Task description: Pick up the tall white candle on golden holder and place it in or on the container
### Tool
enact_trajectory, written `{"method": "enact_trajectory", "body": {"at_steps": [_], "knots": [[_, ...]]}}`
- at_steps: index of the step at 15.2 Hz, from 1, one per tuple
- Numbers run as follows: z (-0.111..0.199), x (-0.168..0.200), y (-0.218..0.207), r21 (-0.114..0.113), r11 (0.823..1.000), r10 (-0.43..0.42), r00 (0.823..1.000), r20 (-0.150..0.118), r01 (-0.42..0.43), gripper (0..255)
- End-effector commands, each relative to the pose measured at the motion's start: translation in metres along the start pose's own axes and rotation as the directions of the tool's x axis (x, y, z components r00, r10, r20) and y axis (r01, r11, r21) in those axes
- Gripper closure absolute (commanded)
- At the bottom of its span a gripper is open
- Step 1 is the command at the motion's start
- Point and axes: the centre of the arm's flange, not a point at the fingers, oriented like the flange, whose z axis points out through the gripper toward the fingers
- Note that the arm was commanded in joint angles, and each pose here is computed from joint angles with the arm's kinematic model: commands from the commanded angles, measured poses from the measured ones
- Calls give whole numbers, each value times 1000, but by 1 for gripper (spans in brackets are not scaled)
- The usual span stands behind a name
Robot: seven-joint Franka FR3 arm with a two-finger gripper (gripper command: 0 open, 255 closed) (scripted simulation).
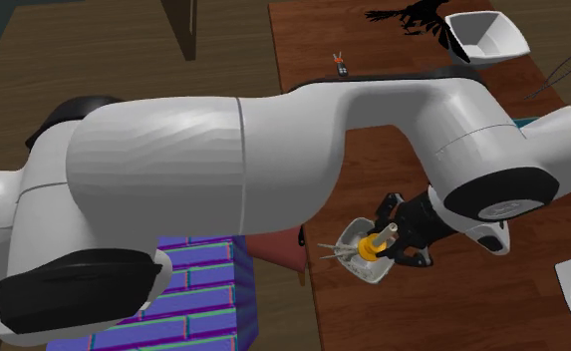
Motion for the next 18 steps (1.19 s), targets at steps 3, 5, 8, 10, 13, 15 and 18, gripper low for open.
{"method": "enact_trajectory", "body": {"at_steps": [3,5,8,10,13,15,18], "knots": [[19,9,-2,0,1000,0,1000,-1,0,255],[30,14,-3,0,1000,0,1000,-1,0,255],[30,14,-3,0,1000,0,1000,-1,0,255],[30,14,-3,0,1000,0,1000,-1,0,255],[30,13,-3,0,1000,0,1000,0,0,255],[30,13,-3,0,1000,0,1000,0,0,0],[30,13,-3,0,1000,0,1000,0,0,0]]}}
